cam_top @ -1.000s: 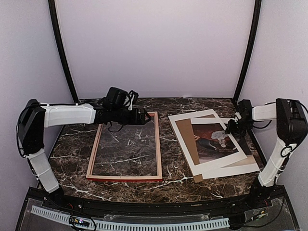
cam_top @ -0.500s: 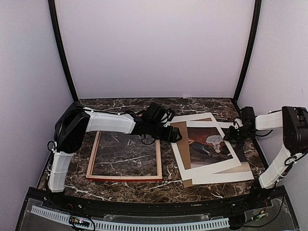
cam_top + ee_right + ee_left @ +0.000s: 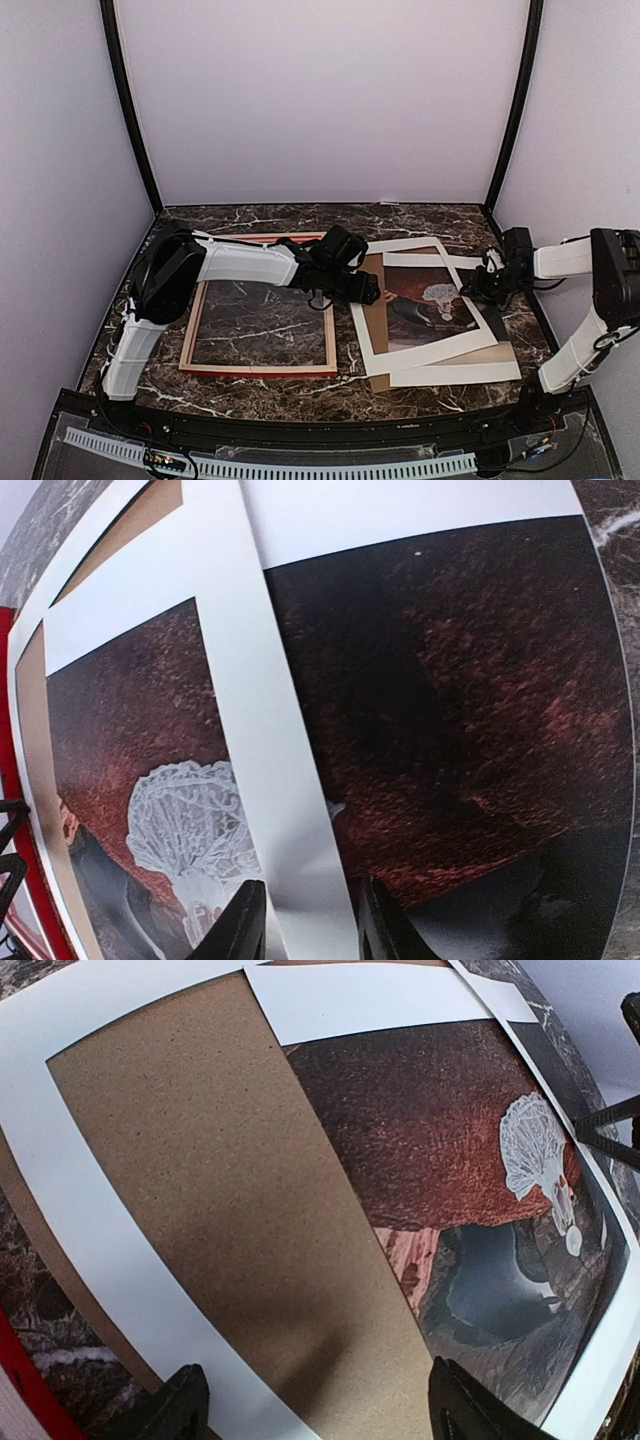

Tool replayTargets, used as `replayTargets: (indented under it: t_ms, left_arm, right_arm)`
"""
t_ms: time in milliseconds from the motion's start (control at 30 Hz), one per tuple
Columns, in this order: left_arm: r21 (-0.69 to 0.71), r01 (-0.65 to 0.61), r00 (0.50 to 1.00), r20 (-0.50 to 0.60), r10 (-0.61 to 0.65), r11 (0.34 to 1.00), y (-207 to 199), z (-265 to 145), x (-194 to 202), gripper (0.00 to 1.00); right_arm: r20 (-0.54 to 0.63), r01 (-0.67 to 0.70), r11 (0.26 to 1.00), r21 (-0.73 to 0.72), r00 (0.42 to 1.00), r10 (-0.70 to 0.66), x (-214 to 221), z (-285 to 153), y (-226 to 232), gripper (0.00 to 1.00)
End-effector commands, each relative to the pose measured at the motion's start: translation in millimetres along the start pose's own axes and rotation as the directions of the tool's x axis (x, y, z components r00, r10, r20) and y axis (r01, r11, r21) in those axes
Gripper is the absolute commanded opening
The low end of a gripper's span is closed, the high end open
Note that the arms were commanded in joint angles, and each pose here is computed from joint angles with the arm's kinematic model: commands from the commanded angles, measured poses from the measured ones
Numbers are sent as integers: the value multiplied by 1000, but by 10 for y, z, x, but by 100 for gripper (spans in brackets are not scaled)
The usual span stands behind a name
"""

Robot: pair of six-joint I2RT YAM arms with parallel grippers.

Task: Put the photo into the frame
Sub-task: Pick up the mat board from the photo.

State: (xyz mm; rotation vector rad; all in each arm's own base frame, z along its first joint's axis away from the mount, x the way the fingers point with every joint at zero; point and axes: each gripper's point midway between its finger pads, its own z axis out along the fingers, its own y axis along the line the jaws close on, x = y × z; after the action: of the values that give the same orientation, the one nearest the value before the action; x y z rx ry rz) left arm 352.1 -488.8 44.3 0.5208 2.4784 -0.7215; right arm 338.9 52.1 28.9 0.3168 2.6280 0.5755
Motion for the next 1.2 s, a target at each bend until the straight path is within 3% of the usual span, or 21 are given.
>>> replayTargets:
  t_ms: [0, 400, 600, 833, 1167]
  left_arm:
    - [-39, 42, 996, -76, -45, 998, 80, 155, 293, 77]
    - [-40, 40, 995, -93, -44, 998, 102, 173, 372, 76]
    - [-32, 38, 994, -97, -41, 999, 91, 166, 385, 76]
    - [-23, 33, 994, -99, -35, 999, 80, 168, 392, 76]
    - [-8, 20, 996, -84, -21, 1000, 22, 87, 318, 76]
  right_arm:
    - [-41, -13, 994, -109, 999, 8, 151, -36, 209, 31]
    - [-28, -12, 992, -128, 1000, 9, 152, -105, 249, 32]
    - [-25, 56, 998, -35, 998, -56, 159, -86, 276, 43]
    - [-47, 124, 990, 62, 992, -121, 191, -55, 301, 45]
    - [-31, 204, 940, 275, 979, -203, 87, -155, 247, 25]
